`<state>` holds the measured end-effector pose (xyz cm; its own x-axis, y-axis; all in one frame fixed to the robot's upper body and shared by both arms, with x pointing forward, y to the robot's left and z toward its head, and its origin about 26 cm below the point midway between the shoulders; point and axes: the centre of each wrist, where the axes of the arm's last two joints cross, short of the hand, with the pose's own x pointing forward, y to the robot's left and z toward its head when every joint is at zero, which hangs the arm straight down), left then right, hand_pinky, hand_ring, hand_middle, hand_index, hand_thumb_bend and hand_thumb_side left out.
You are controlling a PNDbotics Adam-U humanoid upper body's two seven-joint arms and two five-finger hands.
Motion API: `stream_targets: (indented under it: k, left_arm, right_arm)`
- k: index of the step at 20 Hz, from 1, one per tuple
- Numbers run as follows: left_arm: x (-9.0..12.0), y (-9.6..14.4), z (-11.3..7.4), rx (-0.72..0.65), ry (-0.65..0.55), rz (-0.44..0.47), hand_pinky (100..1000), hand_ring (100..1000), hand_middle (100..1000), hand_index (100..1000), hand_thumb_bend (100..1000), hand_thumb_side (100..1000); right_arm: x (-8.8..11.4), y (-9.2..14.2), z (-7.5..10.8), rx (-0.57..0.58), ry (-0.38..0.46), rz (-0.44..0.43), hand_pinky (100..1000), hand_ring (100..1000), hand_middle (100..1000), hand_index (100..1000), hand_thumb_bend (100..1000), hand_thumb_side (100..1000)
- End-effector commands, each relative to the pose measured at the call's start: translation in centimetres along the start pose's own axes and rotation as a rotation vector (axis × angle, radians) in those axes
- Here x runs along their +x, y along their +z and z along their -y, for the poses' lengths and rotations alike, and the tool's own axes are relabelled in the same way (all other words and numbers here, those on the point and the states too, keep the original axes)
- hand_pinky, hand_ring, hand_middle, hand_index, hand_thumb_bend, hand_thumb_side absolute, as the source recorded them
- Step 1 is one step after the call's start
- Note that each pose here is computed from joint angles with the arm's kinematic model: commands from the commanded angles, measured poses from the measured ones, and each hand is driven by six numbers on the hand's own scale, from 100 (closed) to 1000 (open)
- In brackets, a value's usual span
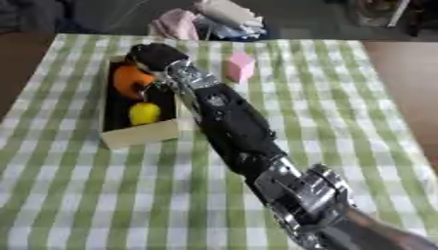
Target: Pick up objects on the table and place them in the box.
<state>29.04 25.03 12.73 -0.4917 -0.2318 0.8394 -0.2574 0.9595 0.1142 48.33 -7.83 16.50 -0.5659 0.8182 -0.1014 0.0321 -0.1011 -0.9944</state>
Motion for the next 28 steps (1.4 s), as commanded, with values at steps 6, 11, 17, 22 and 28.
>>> stream_targets:
  k: [6,11,17,22,28]
  left_arm:
    - [0.6,-0.5,-0.1,-0.013,0.002,0.026,728,555,714,841,207,774]
    - [0.6,-0.5,-0.1,-0.017,-0.001,0.025,729,553,713,840,215,775]
    - [0.5,-0.4,-0.2,-0.022,-0.006,0.021,729,552,713,841,221,779]
    - [0.3,-0.3,-0.4,-0.024,-0.014,0.016,729,552,712,842,225,779]
    - [0.2,-0.2,-0.6,-0.022,-0.026,0.007,730,551,712,842,227,782]
  right_arm:
    - [0.3,-0.2,2.1,-0.008,0.045,0.013,883,886,896,995,100,450]
    - [-0.1,-0.1,3.6,0.029,-0.041,0.055,904,918,931,1000,100,526]
    - [-0.6,0.4,6.5,0.083,-0.046,0.118,947,966,971,1000,100,541]
    - [-1.3,1.3,9.0,0.06,-0.061,0.145,941,961,967,1000,100,496]
    - [-2.9,2.7,11.7,-0.008,-0.087,0.141,929,944,951,1000,100,371]
